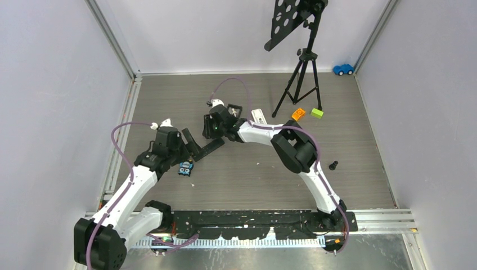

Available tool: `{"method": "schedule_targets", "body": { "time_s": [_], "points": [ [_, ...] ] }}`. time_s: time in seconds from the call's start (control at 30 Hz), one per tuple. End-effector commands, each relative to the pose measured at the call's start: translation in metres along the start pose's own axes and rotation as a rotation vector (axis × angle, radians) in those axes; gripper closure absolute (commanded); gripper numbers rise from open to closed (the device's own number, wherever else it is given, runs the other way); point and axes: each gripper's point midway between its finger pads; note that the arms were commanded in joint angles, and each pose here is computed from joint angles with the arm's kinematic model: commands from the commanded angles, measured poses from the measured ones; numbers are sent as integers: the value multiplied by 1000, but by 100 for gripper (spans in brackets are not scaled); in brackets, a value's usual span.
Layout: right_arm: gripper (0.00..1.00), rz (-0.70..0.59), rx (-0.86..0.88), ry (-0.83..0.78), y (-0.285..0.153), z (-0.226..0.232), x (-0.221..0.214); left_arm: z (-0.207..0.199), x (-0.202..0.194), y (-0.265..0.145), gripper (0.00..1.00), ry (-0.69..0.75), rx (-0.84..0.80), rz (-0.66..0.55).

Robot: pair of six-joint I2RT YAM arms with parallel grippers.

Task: Load the batteries into the remote control

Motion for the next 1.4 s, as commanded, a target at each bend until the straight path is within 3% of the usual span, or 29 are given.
{"method": "schedule_targets", "body": {
  "time_s": [0.0, 0.3, 0.53, 0.67, 0.87, 1.0, 1.37],
  "points": [
    [63, 19, -1, 13, -2, 4, 7, 1, -1, -4, 21, -1, -13, -2],
    [63, 296, -103, -164, -50, -21, -63, -14, -4, 1, 19, -18, -78, 29],
    [65, 563, 98, -250, -112, -9, -121, -19, -9, 5, 18, -14, -111, 55],
    [60, 539, 87, -250, -120, -14, -125, -16, -11, 6, 17, -19, -102, 59],
    [39, 421, 67, -256, -121, -1, -119, 8, -5, 3, 17, -43, 30, 13],
    [30, 343, 53, -322, -121, 17, -122, 23, 2, -3, 16, -64, 100, -47],
    [27, 296, -142, -510, -94, 5, -131, 35, 13, -23, 12, -90, 137, -148]
  ]
}}
Point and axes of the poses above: each gripper's point midway between its finger pads, its own y axis out along the fingers, its own z axis along the line the jaws close on, x = y × z, and after that the axes turned 3 degrees about y, right-handed
